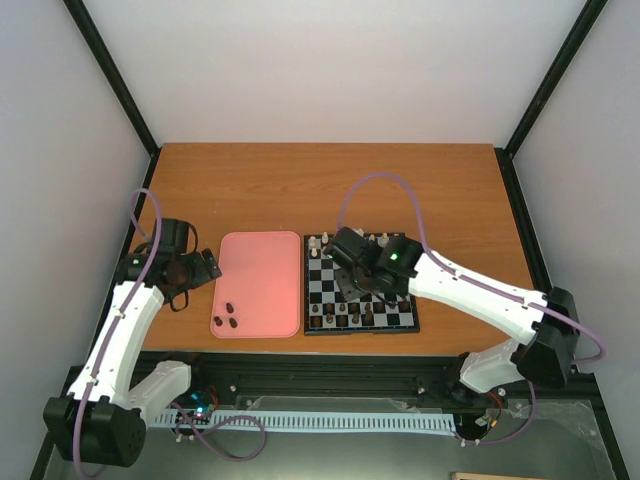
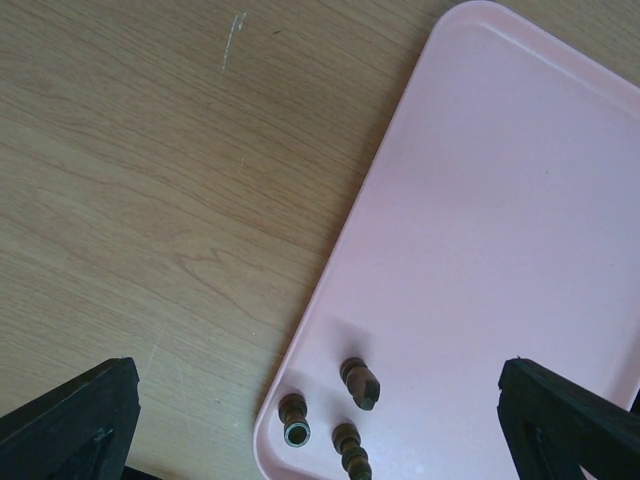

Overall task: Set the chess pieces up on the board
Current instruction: Place the chess piece on the chessboard, then pick up the chess piece from the storage box.

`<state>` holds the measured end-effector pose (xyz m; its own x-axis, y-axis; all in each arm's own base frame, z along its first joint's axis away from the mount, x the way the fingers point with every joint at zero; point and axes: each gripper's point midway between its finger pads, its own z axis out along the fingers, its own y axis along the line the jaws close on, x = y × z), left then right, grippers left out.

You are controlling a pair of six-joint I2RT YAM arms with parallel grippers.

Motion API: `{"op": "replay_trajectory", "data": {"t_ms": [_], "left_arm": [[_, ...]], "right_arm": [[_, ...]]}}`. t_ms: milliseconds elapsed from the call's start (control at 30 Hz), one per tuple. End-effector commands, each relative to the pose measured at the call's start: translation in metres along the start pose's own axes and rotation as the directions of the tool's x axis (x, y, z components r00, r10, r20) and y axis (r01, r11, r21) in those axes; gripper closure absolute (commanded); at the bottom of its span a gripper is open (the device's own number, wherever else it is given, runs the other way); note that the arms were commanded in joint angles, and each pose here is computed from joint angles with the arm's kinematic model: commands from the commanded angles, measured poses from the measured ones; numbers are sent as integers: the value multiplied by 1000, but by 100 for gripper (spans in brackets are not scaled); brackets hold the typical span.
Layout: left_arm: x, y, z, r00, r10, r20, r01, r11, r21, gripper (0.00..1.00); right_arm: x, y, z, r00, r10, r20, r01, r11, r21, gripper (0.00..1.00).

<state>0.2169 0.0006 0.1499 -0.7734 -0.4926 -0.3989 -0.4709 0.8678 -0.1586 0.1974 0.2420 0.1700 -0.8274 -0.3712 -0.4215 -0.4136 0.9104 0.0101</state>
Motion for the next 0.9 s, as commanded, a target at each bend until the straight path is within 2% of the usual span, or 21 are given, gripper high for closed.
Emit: {"op": "replay_trajectory", "data": {"t_ms": [0, 100, 267, 400, 633, 867], "left_arm": [[-15, -1, -12, 1000, 2, 30, -1, 1000, -21, 0], [-28, -1, -22, 999, 4, 53, -1, 999, -50, 0], [-52, -12, -44, 994, -14, 110, 17, 1000, -23, 0], [-81, -16, -85, 978, -30, 204, 33, 999, -14, 0], [-118, -17, -178, 906, -109, 408, 86, 993, 76, 0], [-120, -6, -232, 814, -215, 540, 130, 973, 191, 0]], "right_arm": [[-27, 34, 3, 995, -88, 46, 90, 994, -55, 57], [-46, 67, 8, 989, -131, 70, 138, 983, -117, 56], [-66, 129, 15, 969, -218, 119, 240, 943, -232, 56], [-73, 169, 24, 961, -239, 139, 273, 900, -341, 55], [-71, 212, 40, 933, -341, 118, 356, 816, -456, 56], [-46, 252, 62, 881, -469, 56, 420, 725, -545, 58]]}}
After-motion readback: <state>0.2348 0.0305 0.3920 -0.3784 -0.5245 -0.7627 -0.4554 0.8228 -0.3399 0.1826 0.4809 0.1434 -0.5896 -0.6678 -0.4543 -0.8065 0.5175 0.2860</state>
